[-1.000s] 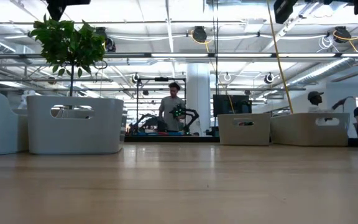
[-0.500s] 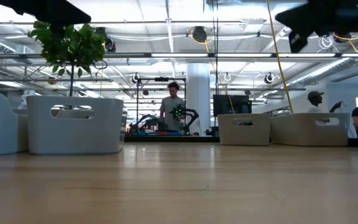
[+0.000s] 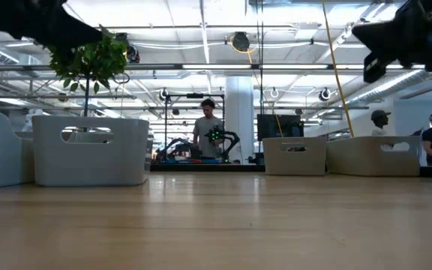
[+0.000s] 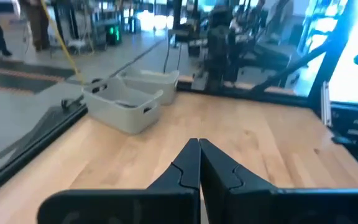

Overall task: Sort crayons/erasers/pens/pencils in bins
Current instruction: Return to Home Position

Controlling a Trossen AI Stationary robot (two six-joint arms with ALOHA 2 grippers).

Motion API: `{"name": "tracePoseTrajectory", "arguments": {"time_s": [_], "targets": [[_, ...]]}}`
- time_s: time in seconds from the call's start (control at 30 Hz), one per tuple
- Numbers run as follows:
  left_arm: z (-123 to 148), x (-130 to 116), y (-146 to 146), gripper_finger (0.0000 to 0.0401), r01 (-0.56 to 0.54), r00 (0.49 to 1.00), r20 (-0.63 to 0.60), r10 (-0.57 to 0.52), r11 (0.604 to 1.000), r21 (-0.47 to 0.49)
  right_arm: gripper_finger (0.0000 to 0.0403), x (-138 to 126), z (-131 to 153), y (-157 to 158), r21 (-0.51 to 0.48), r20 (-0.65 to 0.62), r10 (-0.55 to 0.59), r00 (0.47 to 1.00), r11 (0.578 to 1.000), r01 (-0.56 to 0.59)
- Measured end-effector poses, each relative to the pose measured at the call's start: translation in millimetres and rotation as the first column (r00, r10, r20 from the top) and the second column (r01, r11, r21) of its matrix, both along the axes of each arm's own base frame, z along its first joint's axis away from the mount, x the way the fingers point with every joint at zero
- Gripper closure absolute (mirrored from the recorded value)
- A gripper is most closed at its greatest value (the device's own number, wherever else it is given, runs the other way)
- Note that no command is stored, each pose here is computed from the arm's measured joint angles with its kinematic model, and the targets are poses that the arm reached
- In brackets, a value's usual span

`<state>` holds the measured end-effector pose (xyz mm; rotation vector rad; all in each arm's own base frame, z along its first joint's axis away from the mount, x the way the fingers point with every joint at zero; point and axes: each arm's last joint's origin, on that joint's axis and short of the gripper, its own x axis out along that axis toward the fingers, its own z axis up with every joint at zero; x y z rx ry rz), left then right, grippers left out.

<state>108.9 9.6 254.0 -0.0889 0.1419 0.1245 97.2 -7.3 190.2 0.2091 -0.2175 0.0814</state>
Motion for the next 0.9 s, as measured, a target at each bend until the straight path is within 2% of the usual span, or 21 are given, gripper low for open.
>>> {"name": "tracePoseTrajectory", "arguments": {"time_s": [0.1,0.2,0.27,0.37,0.53,0.67,0.8,0.9], "targets": [[-10,-3,0,0.0399,0.005,0.998,0.055,-0.006,1.000,0.007,0.0399,1,-6,0,-0.014,-0.058,-0.002,0.998,1.000,0.001],[-25,-6,-1,0.0398,0.006,0.997,0.074,-0.007,1.000,0.018,0.0399,0,-5,0,-0.040,-0.042,-0.013,0.999,0.999,0.011],[-37,-9,-1,0.0399,0.006,0.998,0.070,-0.007,1.000,0.017,0.0399,1,-14,0,-0.041,-0.141,-0.014,0.990,0.999,0.009],[-53,-13,0,0.0398,-0.035,0.996,0.084,0.035,0.999,0.007,0.0399,2,-21,0,-0.035,-0.213,-0.014,0.977,0.999,0.006],[-69,-17,0,0.0399,-0.043,0.992,0.117,0.041,0.999,0.009,0.0399,3,-22,0,-0.034,-0.225,-0.012,0.974,0.999,0.005],[-80,-17,0,0.0399,-0.055,0.995,0.080,0.056,0.998,-0.012,0.0399,3,-22,0,-0.034,-0.226,-0.012,0.974,0.999,0.005],[-81,-16,-2,0.0398,-0.022,0.996,0.084,0.022,1.000,0.006,0.0399,3,-22,0,-0.034,-0.224,-0.011,0.975,0.999,0.004],[-81,-16,0,0.0389,-0.067,0.994,0.084,0.066,0.998,0.003,0.0399,3,-22,0,-0.034,-0.224,-0.010,0.975,0.999,0.003]]}}
